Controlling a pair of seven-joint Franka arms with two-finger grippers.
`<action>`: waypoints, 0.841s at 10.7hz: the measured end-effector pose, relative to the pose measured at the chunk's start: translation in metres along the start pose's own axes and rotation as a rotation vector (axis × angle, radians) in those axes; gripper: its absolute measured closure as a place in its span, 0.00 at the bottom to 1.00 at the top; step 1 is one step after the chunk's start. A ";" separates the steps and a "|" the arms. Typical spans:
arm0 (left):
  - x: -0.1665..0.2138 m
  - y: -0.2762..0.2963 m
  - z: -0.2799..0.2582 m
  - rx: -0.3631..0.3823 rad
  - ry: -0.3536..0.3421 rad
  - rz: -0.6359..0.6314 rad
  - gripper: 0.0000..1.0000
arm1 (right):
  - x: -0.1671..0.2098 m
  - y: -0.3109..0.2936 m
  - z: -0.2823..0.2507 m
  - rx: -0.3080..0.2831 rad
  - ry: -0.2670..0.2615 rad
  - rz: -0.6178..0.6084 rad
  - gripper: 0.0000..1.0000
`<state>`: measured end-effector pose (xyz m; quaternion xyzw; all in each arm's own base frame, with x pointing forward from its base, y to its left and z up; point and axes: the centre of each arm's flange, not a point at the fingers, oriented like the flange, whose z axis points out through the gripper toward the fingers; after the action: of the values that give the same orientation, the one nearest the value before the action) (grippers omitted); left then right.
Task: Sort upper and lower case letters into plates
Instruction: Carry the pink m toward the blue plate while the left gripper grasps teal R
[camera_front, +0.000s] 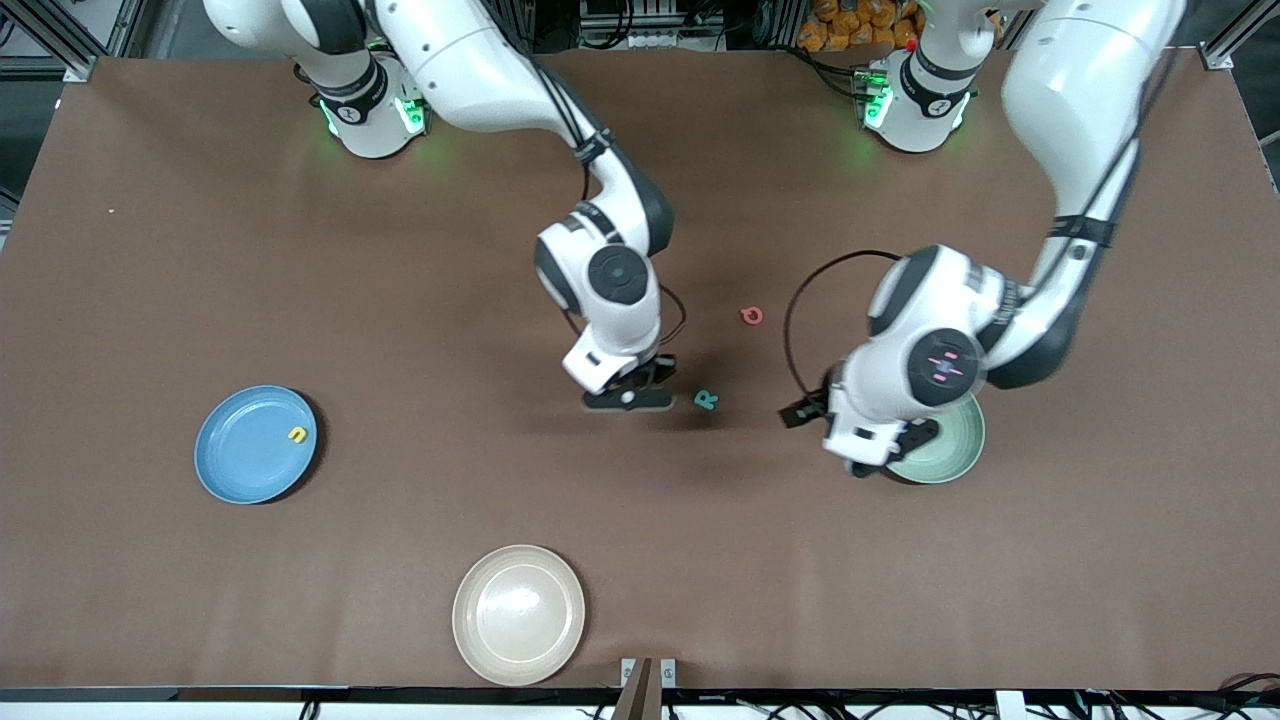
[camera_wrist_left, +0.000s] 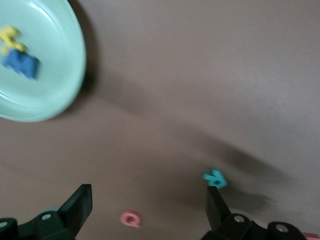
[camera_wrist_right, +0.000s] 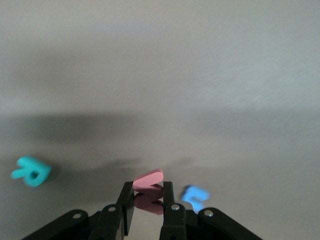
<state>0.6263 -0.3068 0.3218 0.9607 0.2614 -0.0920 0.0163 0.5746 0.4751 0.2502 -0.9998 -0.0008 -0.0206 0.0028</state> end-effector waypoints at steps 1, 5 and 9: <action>-0.016 0.016 0.010 -0.015 0.005 -0.044 0.00 | 0.018 0.025 -0.008 0.005 -0.003 -0.003 0.72; -0.049 0.054 0.065 -0.060 0.006 -0.242 0.00 | 0.048 0.092 -0.022 0.031 -0.041 -0.059 0.72; -0.078 0.078 0.137 -0.066 0.063 -0.404 0.00 | 0.073 0.206 -0.020 0.028 -0.110 -0.120 0.72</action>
<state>0.5772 -0.4239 0.2007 0.8902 0.4518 -0.0549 0.0209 0.6468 0.2687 0.2717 -0.9974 -0.0612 0.0344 0.0154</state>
